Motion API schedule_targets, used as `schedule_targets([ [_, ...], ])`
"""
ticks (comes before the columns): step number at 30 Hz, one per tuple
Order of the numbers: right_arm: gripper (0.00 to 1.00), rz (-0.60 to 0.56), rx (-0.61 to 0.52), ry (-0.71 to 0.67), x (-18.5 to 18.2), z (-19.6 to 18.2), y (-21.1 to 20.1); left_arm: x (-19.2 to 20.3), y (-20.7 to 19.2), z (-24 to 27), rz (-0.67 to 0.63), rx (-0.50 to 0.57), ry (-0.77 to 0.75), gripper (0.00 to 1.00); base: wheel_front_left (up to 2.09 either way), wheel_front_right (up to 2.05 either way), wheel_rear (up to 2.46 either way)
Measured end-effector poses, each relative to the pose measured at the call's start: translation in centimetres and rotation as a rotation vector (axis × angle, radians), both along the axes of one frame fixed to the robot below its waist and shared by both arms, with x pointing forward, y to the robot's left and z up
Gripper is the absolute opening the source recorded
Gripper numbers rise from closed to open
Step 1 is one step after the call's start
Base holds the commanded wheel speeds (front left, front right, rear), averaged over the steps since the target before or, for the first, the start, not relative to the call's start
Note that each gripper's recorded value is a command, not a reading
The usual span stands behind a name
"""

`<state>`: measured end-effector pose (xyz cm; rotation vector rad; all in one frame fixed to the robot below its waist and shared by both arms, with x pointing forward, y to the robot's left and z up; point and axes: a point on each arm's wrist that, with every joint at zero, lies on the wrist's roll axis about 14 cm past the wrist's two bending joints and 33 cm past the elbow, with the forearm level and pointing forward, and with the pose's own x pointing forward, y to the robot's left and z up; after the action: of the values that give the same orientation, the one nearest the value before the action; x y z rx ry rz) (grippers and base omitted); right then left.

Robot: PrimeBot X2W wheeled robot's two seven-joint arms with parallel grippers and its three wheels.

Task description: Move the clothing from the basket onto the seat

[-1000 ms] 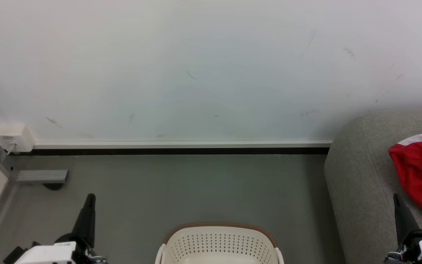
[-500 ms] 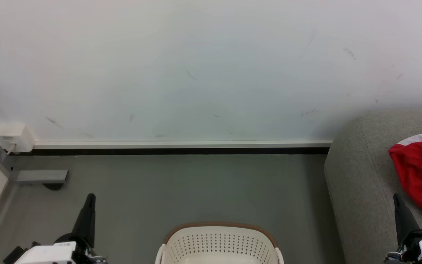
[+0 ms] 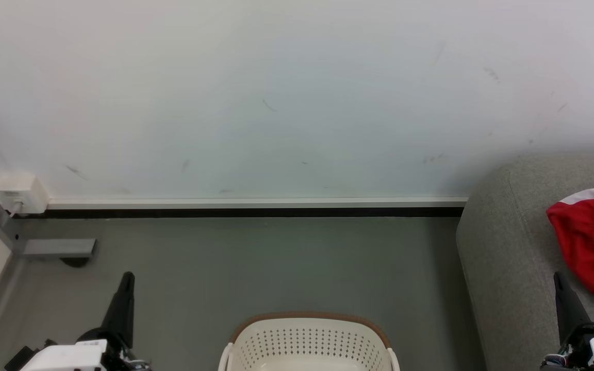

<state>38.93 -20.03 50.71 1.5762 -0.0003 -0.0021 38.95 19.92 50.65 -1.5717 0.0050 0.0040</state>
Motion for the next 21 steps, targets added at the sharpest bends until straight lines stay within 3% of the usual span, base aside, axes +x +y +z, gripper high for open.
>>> schedule_targets([
  [21, 0.0, 0.0, 0.0, 0.0, 0.0, 0.0, -0.01, 0.0, 0.0, 0.01, 0.0, 0.0, 0.0, 0.0, 0.0, 0.0, 0.0],
])
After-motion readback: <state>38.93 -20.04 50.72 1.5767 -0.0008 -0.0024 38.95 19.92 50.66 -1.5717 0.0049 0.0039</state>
